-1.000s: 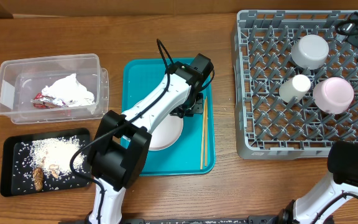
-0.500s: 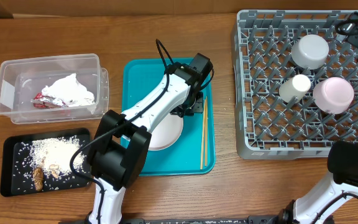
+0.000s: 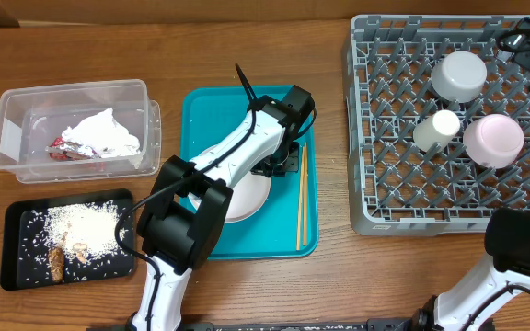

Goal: Sort waste into correct bins and load items into the dishwasher
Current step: 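Release the plate and lift the left gripper off the teal tray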

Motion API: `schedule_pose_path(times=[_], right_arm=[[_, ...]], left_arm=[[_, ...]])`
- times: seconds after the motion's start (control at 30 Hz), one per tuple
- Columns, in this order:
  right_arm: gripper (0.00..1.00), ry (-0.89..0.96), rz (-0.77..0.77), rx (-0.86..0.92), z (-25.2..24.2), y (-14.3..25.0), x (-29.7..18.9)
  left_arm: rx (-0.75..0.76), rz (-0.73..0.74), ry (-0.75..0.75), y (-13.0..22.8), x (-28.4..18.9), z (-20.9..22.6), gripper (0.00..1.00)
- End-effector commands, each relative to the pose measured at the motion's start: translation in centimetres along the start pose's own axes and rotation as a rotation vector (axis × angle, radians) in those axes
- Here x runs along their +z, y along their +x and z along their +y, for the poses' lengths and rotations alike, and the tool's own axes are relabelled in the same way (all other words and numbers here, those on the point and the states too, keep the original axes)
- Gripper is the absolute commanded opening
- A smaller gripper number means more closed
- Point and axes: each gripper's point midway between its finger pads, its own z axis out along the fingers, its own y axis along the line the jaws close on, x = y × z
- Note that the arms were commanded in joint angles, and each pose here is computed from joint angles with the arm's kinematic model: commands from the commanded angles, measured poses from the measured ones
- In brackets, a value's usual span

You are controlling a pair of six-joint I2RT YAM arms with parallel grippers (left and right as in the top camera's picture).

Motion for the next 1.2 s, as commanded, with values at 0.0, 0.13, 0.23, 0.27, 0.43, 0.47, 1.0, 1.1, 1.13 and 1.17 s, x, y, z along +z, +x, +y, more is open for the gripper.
schedule_pose_path(times=[0.0, 0.13, 0.23, 0.27, 0.43, 0.47, 1.0, 1.1, 1.13, 1.17], right_arm=[[1.00, -0.003, -0.006, 0.005, 0.0, -0.2, 0.0], [1.00, -0.003, -0.006, 0.005, 0.0, -0.2, 0.0], [1.00, -0.003, -0.006, 0.005, 0.0, -0.2, 0.0], [1.00, -0.003, -0.007, 0.005, 0.0, -0.2, 0.0], [1.00, -0.003, -0.006, 0.005, 0.0, -0.2, 0.0], [1.00, -0.003, -0.007, 0.005, 0.0, -0.2, 0.0], [1.00, -0.003, -0.006, 0.005, 0.0, -0.2, 0.0], [1.00, -0.003, -0.006, 0.005, 0.0, -0.2, 0.0], [1.00, -0.003, -0.006, 0.005, 0.0, -0.2, 0.0], [1.00, -0.003, -0.006, 0.005, 0.0, -0.2, 0.0]], left_arm=[[0.007, -0.023, -0.097, -0.4, 0.5, 1.9, 0.04], [0.004, -0.032, -0.115, -0.7, 0.5, 2.3, 0.04], [0.000, -0.041, -0.109, -1.0, 0.1, 2.3, 0.08], [0.003, -0.046, -0.107, -1.1, -0.1, 2.2, 0.09], [0.007, -0.066, -0.069, -2.1, -2.2, 1.2, 0.12], [0.014, -0.066, -0.051, -2.3, -2.7, 0.8, 0.12], [0.029, -0.090, 0.115, -3.8, -6.3, -2.4, 1.00], [0.007, -0.120, 0.122, -5.1, -7.6, -1.8, 0.99], [-0.007, -0.139, 0.121, -5.8, -8.4, -1.3, 0.98], [-0.020, -0.157, 0.121, -6.4, -9.2, -0.8, 0.98]])
